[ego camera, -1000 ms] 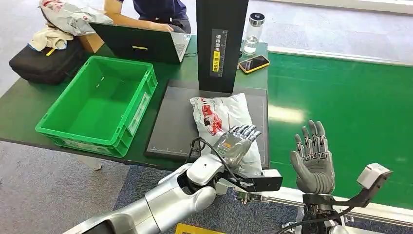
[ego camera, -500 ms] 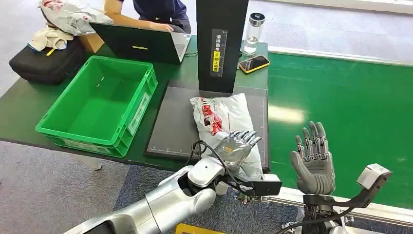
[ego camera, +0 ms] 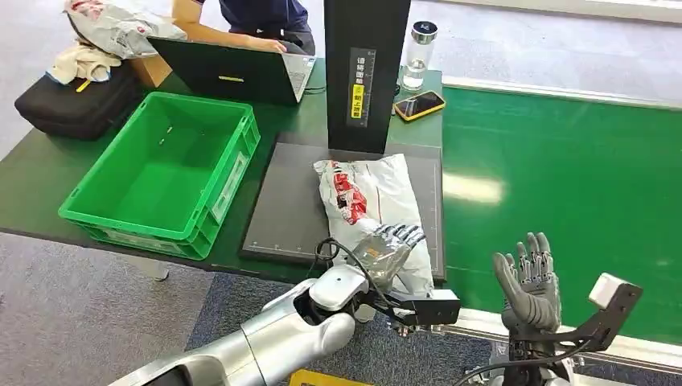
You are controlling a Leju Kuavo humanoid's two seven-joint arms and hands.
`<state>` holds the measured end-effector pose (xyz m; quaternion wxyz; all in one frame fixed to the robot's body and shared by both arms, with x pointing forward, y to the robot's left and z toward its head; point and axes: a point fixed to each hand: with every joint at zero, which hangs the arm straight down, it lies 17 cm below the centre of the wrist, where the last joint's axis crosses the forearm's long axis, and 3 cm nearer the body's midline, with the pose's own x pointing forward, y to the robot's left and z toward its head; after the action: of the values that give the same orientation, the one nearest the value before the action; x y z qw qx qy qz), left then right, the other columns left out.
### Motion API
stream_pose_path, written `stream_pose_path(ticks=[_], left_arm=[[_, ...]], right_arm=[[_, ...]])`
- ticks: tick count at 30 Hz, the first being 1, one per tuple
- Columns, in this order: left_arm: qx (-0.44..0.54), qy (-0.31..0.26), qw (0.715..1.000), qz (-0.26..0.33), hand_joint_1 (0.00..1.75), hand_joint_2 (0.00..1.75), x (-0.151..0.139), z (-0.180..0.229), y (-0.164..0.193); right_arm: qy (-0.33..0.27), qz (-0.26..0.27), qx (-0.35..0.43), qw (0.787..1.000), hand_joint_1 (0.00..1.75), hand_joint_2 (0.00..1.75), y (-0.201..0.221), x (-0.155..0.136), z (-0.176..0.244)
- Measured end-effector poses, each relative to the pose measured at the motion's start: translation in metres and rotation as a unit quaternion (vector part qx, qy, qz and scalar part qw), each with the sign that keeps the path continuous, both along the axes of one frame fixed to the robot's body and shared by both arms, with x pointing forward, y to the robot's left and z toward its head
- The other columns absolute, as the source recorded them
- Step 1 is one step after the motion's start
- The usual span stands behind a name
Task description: Moved the parcel from conveyor to table for the left to box.
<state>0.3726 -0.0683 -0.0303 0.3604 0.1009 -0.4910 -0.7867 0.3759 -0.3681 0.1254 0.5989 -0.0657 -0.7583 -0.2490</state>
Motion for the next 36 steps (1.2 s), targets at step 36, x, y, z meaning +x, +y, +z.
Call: stream_pose_path(ticks=[36], left_arm=[[-0.022, 0.008, 0.999, 0.025, 0.0, 1.75, -0.002, -0.007, 0.007]], right_arm=[[0.105, -0.033, 0.048, 0.993, 0.0, 1.75, -0.038, -0.015, -0.092]])
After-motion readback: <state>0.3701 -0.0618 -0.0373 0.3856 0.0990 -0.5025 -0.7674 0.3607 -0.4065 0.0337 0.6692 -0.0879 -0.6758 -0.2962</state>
